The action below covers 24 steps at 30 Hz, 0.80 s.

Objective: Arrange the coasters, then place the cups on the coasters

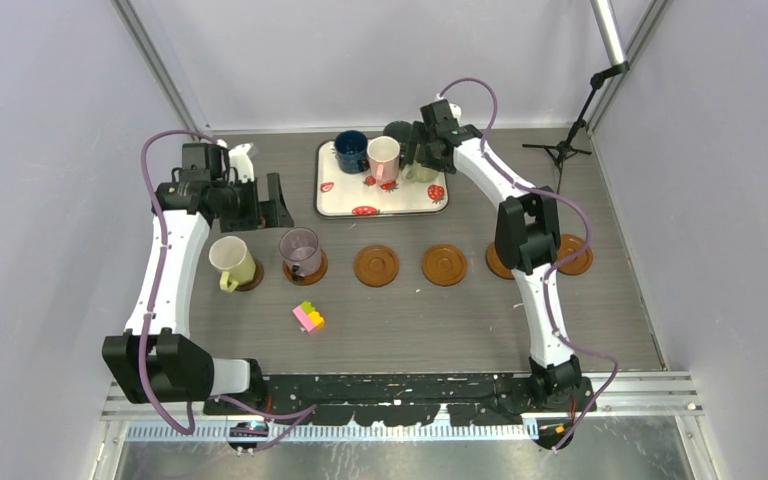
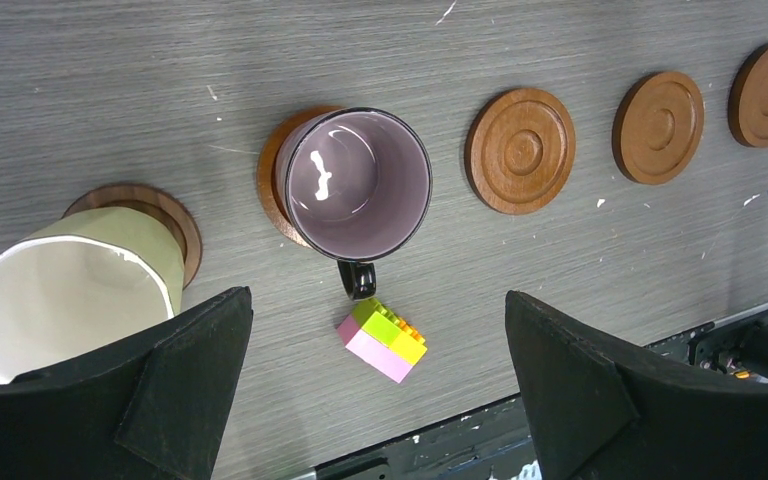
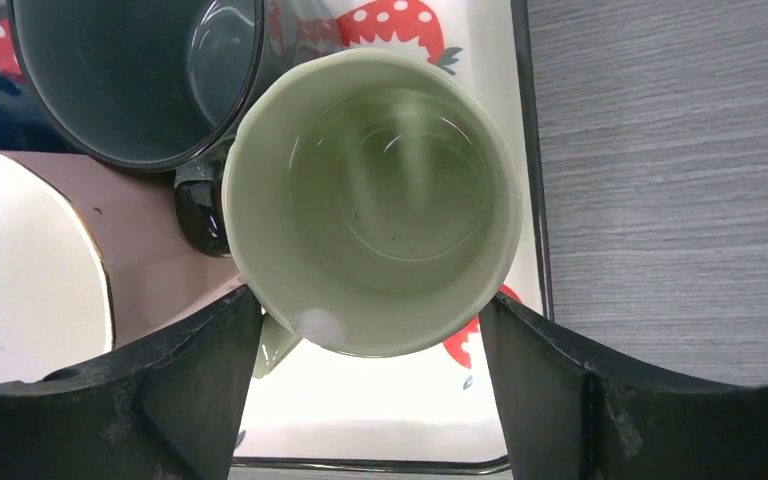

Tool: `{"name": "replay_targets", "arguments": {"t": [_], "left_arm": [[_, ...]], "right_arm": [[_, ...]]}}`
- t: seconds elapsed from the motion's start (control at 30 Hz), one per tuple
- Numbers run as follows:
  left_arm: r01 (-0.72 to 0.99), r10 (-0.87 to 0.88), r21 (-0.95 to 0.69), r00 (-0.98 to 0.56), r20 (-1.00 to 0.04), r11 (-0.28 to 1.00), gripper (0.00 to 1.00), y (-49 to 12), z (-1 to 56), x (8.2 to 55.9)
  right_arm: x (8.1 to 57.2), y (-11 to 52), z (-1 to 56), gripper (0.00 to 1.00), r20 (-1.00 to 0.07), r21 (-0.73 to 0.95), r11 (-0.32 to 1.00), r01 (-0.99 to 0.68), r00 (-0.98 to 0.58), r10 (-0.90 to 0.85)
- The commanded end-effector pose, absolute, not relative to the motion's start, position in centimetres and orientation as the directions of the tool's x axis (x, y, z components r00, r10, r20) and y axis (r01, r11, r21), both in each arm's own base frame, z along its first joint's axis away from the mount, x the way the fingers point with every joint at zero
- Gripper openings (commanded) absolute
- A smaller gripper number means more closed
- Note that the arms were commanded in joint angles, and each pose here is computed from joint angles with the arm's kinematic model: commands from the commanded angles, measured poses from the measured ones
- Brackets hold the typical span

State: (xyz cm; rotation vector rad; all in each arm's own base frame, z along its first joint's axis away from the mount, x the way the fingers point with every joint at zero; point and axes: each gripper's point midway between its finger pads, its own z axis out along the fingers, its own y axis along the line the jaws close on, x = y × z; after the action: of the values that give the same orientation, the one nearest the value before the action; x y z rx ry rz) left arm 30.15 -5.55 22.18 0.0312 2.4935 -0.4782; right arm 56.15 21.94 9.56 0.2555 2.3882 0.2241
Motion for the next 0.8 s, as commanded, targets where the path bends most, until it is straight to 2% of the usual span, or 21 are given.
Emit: {"name": "replay_targets", "arguments": {"t": [0.0,0.2,0.5,0.7,0.77], "left_arm": [[0.138,-0.1,-0.354,-0.81,-0.577,0.925,1.0,-5.8,22.9,30.1],[0.137,-0.103,-0.357,-0.809,-0.578,0.924,1.0,-5.8,23.0,30.1],[0.133,-0.109,-0.36,-0.808,-0.578,0.923,1.0,-5.7,22.9,30.0],[0.129,-0.112,-0.359,-0.808,-0.579,0.924,1.0,-5.7,22.9,30.0],[0.127,-0.113,-0.357,-0.807,-0.58,0.926,1.0,-5.6,23.0,30.0]], "right_arm": [[55.5,20.5,12.4,0.84,-0.658,0.179,0.984,0.022,-0.741,0.136],[55.2,21.4,13.6,0.96,-0.659,0.219,0.976,0.016,-0.735,0.16],[55.0,22.6,13.5,0.97,-0.658,0.244,0.963,0.117,-0.71,0.253],[55.3,24.0,12.8,0.97,-0.659,0.241,0.963,0.118,-0.709,0.251],[55.5,23.9,12.3,0.94,-0.66,0.229,0.964,0.132,-0.707,0.254]]}}
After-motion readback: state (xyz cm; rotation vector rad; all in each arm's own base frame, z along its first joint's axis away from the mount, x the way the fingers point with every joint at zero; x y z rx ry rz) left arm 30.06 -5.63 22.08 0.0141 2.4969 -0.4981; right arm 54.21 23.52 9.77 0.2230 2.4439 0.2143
